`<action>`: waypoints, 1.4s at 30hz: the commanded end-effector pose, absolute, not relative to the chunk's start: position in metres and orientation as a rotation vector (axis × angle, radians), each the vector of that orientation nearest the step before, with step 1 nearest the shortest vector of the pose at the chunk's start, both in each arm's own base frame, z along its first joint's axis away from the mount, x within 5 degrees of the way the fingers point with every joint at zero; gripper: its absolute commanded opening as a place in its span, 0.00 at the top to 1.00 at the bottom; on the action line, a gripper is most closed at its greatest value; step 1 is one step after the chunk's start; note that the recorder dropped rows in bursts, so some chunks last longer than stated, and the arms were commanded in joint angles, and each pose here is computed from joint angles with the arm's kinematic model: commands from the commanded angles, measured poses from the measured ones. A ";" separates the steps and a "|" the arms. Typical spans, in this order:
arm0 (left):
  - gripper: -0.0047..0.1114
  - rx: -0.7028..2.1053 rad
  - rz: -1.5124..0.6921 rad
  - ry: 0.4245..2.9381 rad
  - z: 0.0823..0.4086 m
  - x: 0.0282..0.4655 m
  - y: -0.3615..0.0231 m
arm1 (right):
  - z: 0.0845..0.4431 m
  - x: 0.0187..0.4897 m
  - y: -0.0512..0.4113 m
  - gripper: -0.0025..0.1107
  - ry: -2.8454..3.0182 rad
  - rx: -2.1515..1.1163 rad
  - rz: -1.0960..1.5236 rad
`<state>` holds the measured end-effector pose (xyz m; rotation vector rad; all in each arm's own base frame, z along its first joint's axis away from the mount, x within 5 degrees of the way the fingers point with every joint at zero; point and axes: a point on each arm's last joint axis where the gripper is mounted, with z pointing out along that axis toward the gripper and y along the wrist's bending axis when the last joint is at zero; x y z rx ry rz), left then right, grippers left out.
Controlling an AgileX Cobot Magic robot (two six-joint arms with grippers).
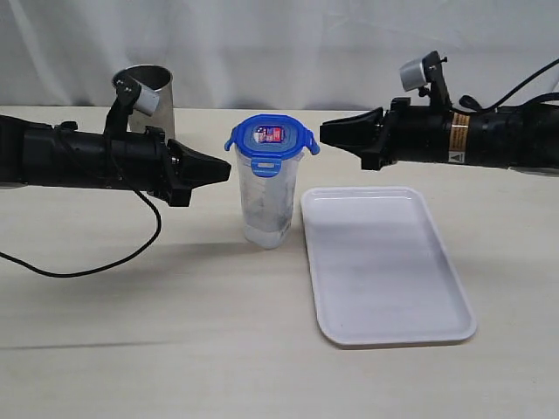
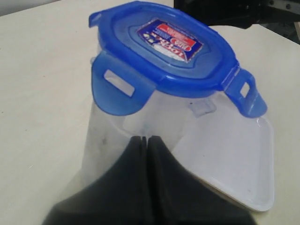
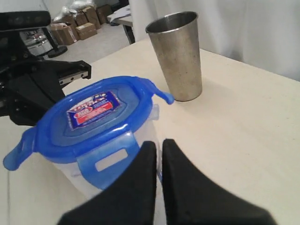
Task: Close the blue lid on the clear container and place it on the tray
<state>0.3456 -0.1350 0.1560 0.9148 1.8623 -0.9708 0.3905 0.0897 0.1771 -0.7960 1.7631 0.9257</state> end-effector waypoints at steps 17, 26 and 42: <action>0.96 0.956 -0.986 1.775 0.167 0.350 -0.139 | 0.172 0.415 0.091 0.94 1.740 -0.713 0.856; 0.96 0.957 -0.985 1.773 0.167 0.350 -0.139 | 0.170 0.413 0.106 0.94 1.756 -0.755 0.846; 0.96 0.957 -0.985 1.773 0.167 0.350 -0.139 | 0.172 0.405 0.109 0.94 1.752 -0.859 0.900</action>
